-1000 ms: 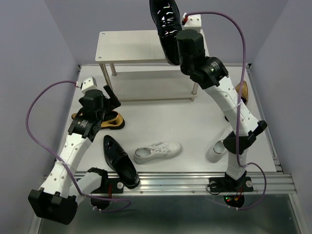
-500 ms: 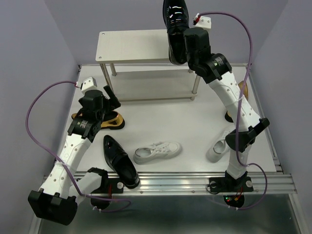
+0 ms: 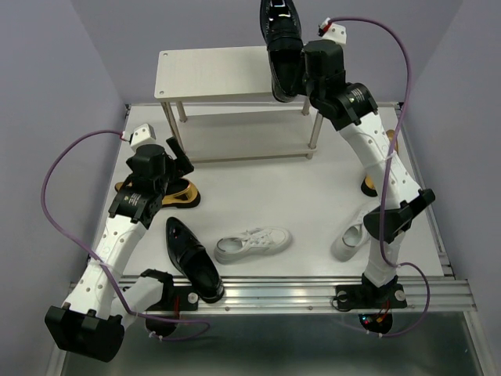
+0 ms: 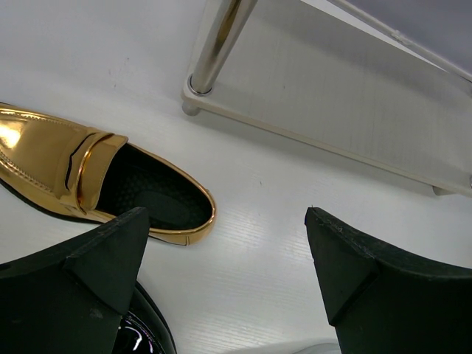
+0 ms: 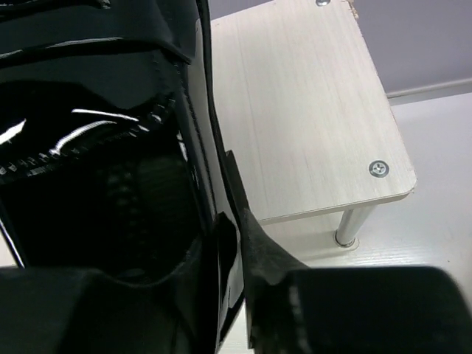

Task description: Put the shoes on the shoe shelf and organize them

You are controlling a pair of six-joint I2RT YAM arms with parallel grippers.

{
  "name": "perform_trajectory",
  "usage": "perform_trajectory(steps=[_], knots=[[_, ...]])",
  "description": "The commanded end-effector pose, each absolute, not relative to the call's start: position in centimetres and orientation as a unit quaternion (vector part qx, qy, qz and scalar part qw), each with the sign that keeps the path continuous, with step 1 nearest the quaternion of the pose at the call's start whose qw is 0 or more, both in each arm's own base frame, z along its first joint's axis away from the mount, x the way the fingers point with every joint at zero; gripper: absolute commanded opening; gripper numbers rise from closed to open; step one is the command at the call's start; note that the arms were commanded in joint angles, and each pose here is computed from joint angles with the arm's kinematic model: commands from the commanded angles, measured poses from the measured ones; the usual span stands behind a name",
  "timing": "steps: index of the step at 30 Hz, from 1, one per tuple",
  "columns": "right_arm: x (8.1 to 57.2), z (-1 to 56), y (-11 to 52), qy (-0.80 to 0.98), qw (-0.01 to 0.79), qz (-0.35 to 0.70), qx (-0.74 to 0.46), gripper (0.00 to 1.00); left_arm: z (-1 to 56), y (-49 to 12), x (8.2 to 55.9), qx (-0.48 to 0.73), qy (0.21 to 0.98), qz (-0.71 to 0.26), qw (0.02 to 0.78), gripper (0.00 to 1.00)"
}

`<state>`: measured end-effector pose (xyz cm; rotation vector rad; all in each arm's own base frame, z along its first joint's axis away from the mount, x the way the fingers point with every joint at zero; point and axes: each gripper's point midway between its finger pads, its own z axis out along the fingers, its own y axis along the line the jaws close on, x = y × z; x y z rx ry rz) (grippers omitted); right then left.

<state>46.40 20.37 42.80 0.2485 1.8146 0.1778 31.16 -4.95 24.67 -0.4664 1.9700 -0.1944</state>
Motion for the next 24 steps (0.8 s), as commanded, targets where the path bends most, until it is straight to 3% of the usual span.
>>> perform_trajectory(steps=[1, 7, 11, 13, 16, 24], knots=[[46.3, 46.9, 20.8, 0.746, 0.641, 0.132, 0.123, 0.38, 25.2, -4.9, 31.2, -0.191, 0.818, -0.083, 0.535, 0.98], [46.3, 47.1, 21.1, 0.746, 0.643, 0.134, 0.113, 0.63, 25.0, -5.0, 31.4, -0.191, 0.82, -0.085, 0.533, 0.98], [46.4, 47.0, 21.2, 0.747, 0.642, 0.136, 0.109, 0.65, 25.0, -5.1, 31.5, -0.19, 0.82, -0.087, 0.532, 0.98], [46.3, 47.1, 21.4, 0.747, 0.642, 0.139, 0.106, 0.7, 25.0, -5.0, 31.5, -0.191, 0.82, -0.086, 0.532, 0.98], [46.0, 47.8, 21.5, 0.744, 0.645, 0.146, 0.096, 0.85, 24.9, -5.3, 31.5, -0.186, 0.824, -0.088, 0.528, 0.98], [42.7, 51.8, 19.7, 0.719, 0.67, 0.163, 0.084, 1.0, 23.8, -4.4, 31.4, -0.196, 0.832, -0.059, 0.515, 0.98]])
